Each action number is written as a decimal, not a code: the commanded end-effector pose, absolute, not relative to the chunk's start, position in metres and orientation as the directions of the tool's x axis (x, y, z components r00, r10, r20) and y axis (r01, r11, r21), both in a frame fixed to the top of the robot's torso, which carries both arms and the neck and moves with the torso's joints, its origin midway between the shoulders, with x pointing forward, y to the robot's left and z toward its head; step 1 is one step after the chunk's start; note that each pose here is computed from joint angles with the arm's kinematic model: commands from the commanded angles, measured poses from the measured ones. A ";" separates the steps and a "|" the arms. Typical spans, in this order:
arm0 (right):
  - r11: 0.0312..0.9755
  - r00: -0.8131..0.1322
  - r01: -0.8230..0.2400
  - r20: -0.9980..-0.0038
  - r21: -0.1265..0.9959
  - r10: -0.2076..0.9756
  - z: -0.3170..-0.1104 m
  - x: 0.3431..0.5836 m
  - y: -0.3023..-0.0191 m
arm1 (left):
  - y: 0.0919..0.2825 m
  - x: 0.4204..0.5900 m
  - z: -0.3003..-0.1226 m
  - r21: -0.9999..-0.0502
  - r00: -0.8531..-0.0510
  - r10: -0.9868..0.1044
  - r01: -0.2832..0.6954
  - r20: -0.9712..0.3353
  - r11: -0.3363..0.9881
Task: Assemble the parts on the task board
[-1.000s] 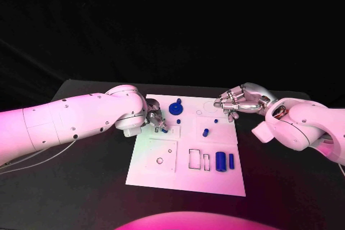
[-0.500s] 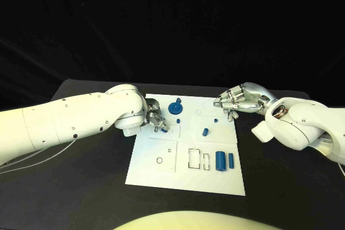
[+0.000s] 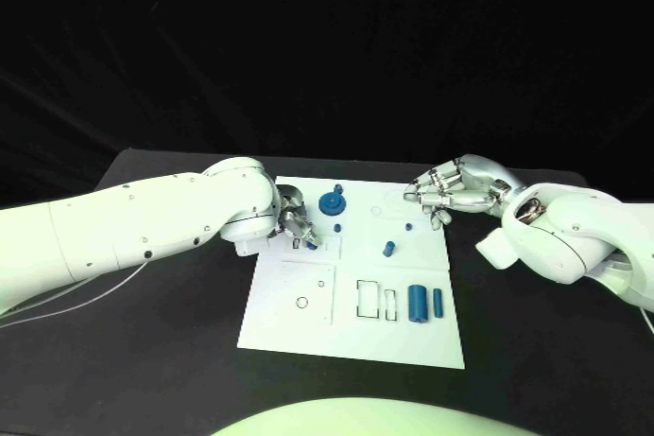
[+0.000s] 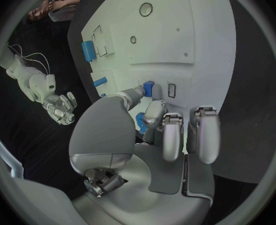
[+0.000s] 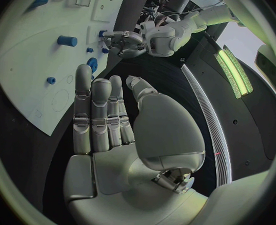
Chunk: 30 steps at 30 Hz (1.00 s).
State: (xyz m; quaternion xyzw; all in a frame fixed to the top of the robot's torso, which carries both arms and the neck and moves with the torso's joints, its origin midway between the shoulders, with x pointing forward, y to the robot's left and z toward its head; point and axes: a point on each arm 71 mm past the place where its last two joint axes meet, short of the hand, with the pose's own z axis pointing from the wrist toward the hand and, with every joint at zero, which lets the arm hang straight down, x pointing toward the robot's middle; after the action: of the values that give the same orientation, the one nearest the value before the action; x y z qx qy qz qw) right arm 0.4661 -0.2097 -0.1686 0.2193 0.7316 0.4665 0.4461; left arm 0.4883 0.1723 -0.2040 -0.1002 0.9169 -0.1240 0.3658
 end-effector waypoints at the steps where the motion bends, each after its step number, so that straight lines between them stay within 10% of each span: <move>1: 0.468 -0.522 -0.102 -0.448 0.878 0.726 -0.169 0.465 -0.208 | 0.169 0.485 -0.207 -0.283 -0.741 -0.257 -0.095 -0.620 0.955; 30: 0.467 -0.520 -0.104 -0.448 0.878 0.727 -0.169 0.465 -0.210 | 0.173 0.488 -0.207 -0.287 -0.730 -0.278 -0.117 -0.624 0.951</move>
State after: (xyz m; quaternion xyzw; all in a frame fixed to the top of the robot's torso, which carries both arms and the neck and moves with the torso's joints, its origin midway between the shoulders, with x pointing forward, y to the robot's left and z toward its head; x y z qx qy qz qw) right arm 0.4659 -0.2109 -0.1686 0.2193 0.7319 0.4665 0.4457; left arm 0.4895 0.1730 -0.2065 -0.1008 0.9208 -0.1220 0.3564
